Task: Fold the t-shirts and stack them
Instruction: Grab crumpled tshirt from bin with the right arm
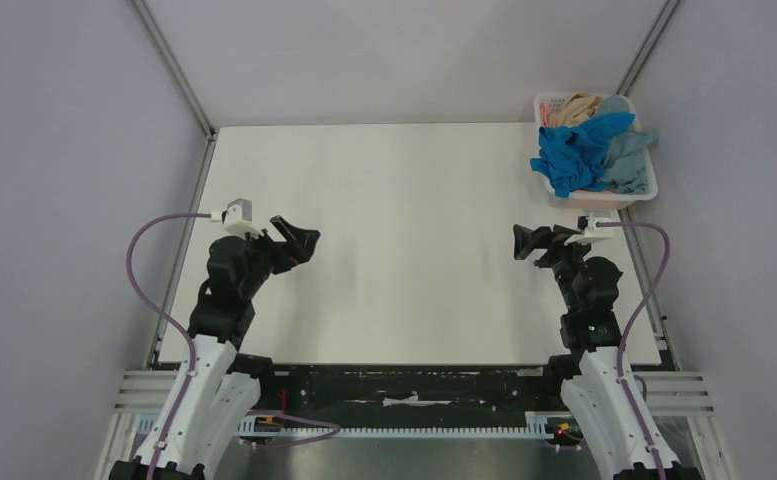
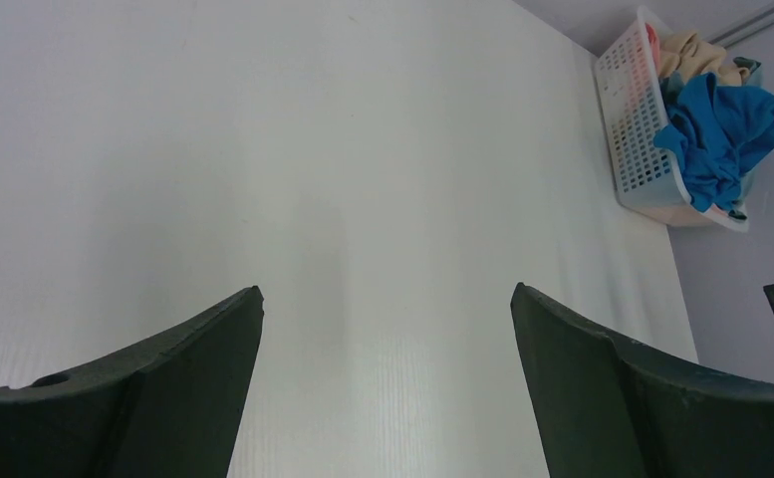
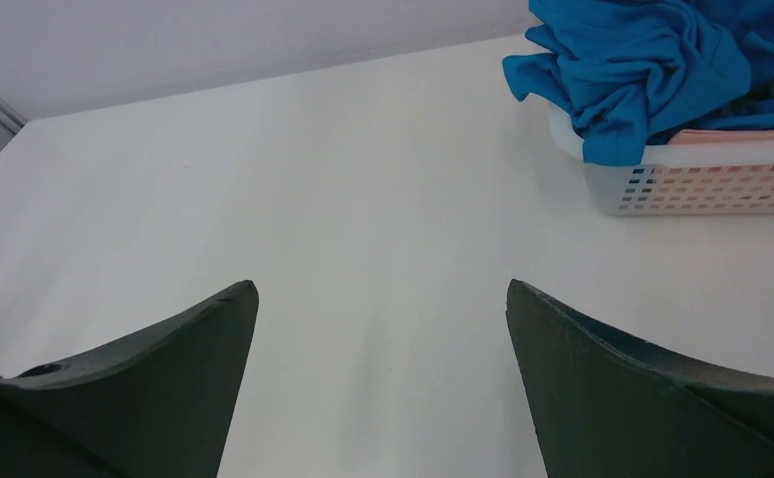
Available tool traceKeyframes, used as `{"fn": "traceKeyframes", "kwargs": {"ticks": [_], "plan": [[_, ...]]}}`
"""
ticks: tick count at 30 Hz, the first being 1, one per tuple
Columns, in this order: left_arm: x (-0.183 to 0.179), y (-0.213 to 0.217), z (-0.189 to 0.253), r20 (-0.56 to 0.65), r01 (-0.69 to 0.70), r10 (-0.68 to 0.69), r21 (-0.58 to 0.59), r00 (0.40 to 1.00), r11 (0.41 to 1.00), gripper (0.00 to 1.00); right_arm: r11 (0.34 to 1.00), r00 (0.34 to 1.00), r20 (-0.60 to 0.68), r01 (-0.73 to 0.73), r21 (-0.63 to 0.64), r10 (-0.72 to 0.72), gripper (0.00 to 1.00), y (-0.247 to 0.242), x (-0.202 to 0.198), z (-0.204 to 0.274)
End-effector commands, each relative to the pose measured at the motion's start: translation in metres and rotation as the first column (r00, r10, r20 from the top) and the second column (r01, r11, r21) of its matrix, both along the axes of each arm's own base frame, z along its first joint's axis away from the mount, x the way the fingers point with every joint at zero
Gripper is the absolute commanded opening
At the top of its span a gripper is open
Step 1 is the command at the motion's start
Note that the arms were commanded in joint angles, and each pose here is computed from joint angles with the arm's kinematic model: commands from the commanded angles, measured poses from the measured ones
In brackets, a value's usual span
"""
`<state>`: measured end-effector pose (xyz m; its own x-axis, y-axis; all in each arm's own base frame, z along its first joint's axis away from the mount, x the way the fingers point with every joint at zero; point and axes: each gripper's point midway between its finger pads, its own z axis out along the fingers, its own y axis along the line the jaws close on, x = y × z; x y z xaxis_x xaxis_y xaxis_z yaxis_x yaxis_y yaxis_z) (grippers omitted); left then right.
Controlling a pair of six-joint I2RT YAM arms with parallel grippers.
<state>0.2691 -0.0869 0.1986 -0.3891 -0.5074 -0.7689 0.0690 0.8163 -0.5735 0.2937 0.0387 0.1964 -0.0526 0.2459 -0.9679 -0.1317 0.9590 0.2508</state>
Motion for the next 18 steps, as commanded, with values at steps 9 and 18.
{"fn": "traceKeyframes", "kwargs": {"ticks": [9,18], "plan": [[0.006,-0.017,0.010,0.075,0.090,-0.085,-0.053,0.994,0.995,1.00,0.967,0.959,-0.125,0.251,-0.051,-0.256,0.98,-0.046,0.055,0.042],[0.010,-0.008,-0.001,0.060,0.022,-0.017,-0.068,0.998,0.997,1.00,0.874,0.850,-0.234,0.418,-0.248,-0.472,0.98,-0.110,0.152,0.083]]}}
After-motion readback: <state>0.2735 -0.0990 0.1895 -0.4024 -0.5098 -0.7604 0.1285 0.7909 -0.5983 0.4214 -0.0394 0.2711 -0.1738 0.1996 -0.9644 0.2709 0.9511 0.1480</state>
